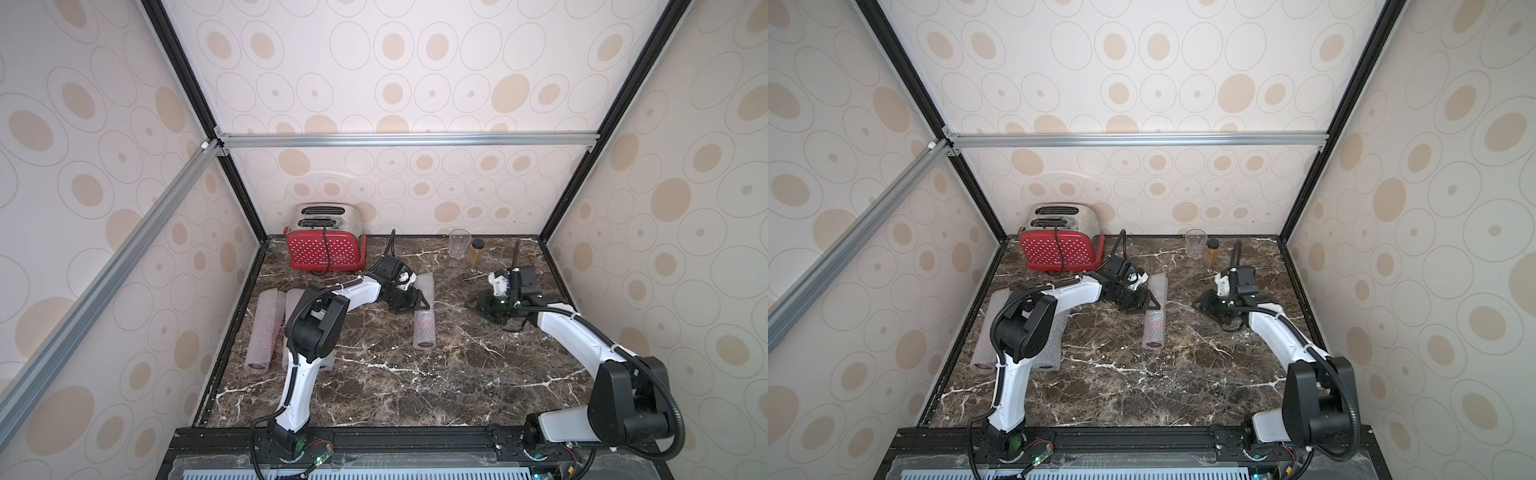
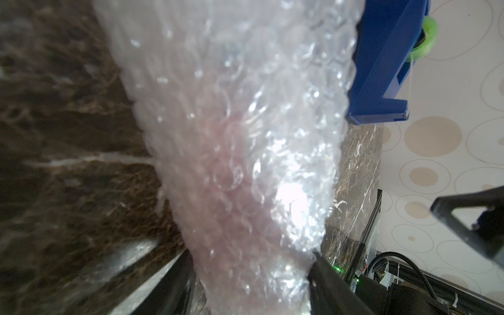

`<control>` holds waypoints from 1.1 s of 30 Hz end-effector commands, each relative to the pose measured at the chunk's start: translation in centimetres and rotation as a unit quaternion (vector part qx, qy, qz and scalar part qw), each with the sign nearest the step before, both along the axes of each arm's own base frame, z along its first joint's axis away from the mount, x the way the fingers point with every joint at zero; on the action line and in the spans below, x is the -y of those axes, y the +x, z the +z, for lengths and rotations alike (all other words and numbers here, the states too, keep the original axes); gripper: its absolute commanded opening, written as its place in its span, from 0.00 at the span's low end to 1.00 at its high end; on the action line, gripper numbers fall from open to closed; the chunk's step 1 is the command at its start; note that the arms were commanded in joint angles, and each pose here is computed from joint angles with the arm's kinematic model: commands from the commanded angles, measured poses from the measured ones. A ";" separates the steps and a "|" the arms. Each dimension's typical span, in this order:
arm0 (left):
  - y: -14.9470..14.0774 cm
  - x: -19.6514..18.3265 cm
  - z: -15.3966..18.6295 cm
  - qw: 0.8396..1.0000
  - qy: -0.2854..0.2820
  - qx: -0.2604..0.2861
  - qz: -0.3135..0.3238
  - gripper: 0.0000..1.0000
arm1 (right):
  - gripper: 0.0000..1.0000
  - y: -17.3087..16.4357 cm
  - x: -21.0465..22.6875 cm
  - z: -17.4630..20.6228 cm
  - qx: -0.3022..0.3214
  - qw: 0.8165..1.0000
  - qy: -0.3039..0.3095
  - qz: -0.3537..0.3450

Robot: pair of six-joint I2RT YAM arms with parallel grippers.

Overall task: Wrap wine bottles in bubble wrap
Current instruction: Tear off the tape using the Tape Cutter.

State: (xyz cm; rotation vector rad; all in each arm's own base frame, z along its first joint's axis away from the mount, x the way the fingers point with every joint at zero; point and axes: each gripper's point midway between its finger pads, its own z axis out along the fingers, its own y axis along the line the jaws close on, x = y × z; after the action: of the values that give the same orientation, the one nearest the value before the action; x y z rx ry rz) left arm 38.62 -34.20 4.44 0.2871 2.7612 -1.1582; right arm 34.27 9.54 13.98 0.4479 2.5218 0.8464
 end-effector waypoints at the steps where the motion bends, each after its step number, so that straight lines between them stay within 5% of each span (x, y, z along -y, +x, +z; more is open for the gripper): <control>1: -2.4 -3.6 -5.3 0.994 0.087 -0.058 0.007 0.61 | 0.52 -0.3 3.3 0.5 -0.004 0.999 0.014 -0.040; 14: -2.7 -2.7 -4.9 0.995 0.076 -0.062 -0.005 0.60 | 0.47 4.9 11.0 -1.4 0.037 0.983 0.122 -0.132; 33: -3.4 -2.5 -5.1 0.995 0.079 -0.059 -0.011 0.60 | 0.28 7.1 11.3 -6.0 0.012 0.977 0.166 -0.133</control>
State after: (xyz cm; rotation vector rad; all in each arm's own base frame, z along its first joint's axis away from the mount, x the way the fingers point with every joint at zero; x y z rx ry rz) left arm 38.28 -34.59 4.52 0.3127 2.7543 -1.1763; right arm 41.20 -1.95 8.25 0.8615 2.2446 1.1236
